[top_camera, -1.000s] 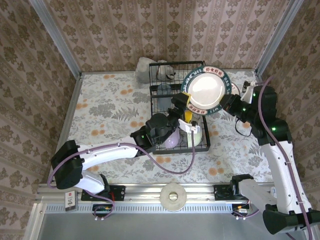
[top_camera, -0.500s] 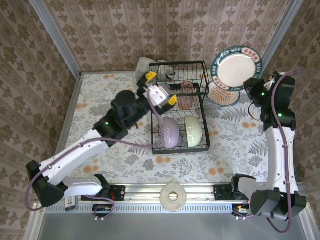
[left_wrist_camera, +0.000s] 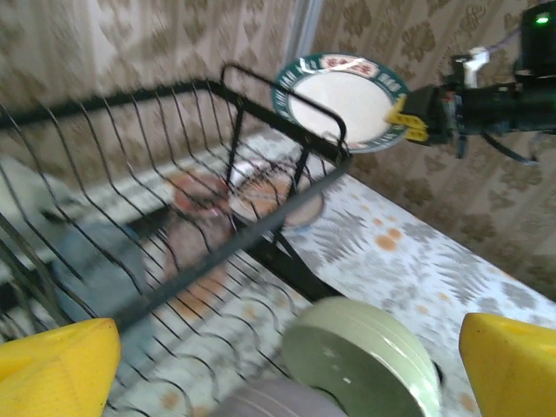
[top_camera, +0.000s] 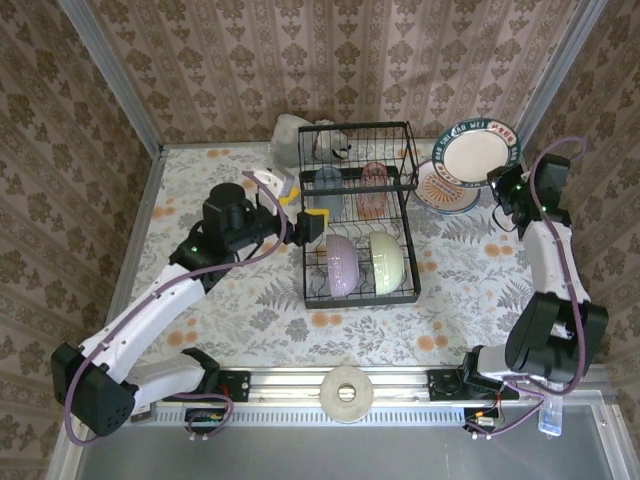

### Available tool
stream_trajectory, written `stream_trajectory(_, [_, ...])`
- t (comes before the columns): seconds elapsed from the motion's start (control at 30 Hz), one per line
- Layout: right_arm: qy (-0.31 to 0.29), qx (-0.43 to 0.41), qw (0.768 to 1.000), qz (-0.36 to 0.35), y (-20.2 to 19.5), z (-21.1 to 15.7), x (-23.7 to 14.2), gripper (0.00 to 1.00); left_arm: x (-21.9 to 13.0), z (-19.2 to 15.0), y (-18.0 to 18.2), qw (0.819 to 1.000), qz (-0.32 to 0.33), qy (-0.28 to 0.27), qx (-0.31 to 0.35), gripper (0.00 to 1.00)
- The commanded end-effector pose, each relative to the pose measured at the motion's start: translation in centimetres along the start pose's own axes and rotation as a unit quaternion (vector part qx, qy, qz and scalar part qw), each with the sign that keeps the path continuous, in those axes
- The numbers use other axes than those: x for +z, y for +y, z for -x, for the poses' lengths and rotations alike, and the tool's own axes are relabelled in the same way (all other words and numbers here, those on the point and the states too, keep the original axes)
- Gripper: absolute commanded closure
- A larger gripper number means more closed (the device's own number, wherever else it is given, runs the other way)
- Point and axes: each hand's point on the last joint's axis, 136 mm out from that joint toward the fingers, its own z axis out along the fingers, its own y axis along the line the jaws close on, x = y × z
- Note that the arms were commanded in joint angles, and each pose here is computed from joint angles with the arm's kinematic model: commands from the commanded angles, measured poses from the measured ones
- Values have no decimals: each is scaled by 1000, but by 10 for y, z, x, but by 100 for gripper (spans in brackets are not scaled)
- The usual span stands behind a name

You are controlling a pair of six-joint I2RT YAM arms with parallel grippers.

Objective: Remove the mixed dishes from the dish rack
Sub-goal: Place the plate on the plate.

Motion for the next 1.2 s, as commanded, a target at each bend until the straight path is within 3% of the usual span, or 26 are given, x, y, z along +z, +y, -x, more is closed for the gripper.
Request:
stream_trajectory(0.0, [3, -7, 999, 54, 15, 6, 21, 100, -5, 1, -13, 998, -45, -13, -52, 0])
stream_trajectory(0.53, [88, 19, 996, 15, -37, -30, 109, 100, -2, -15, -9, 996, -55, -5, -74, 0])
stream_trajectory(1.17, [124, 34, 992, -1, -73, -44, 151, 100, 1, -37, 4, 995, -38, 11, -90, 0])
